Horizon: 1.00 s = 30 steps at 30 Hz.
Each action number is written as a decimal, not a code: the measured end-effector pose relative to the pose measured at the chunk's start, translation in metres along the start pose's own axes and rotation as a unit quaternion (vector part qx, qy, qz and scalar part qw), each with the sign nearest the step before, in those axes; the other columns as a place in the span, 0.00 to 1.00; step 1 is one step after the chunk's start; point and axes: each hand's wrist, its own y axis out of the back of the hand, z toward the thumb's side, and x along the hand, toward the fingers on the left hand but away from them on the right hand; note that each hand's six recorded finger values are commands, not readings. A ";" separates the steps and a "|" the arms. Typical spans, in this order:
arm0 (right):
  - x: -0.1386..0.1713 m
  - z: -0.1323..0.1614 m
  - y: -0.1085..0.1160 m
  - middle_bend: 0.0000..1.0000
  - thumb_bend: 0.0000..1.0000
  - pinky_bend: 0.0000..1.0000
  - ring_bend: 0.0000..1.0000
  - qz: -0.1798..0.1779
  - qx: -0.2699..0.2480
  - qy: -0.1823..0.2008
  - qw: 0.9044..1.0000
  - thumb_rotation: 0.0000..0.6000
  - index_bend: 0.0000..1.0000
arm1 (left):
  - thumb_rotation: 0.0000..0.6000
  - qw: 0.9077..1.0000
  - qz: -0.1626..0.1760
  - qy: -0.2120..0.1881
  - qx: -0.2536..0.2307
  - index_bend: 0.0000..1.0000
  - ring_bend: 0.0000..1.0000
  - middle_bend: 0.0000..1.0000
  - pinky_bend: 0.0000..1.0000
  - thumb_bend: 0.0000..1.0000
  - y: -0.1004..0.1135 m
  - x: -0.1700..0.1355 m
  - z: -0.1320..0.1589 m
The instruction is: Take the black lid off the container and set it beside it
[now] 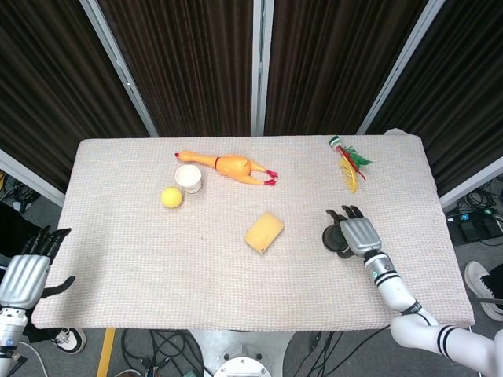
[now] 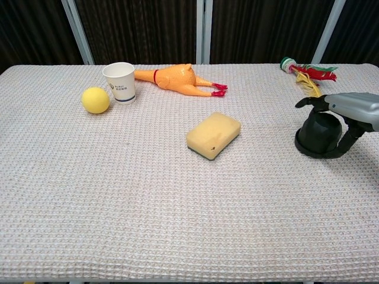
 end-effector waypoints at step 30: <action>0.002 0.002 0.014 0.40 0.01 0.00 0.01 -0.024 0.015 -0.015 0.999 1.00 0.32 | 1.00 1.000 -0.002 0.002 -0.008 0.08 0.00 0.10 0.16 0.19 0.000 0.001 -0.001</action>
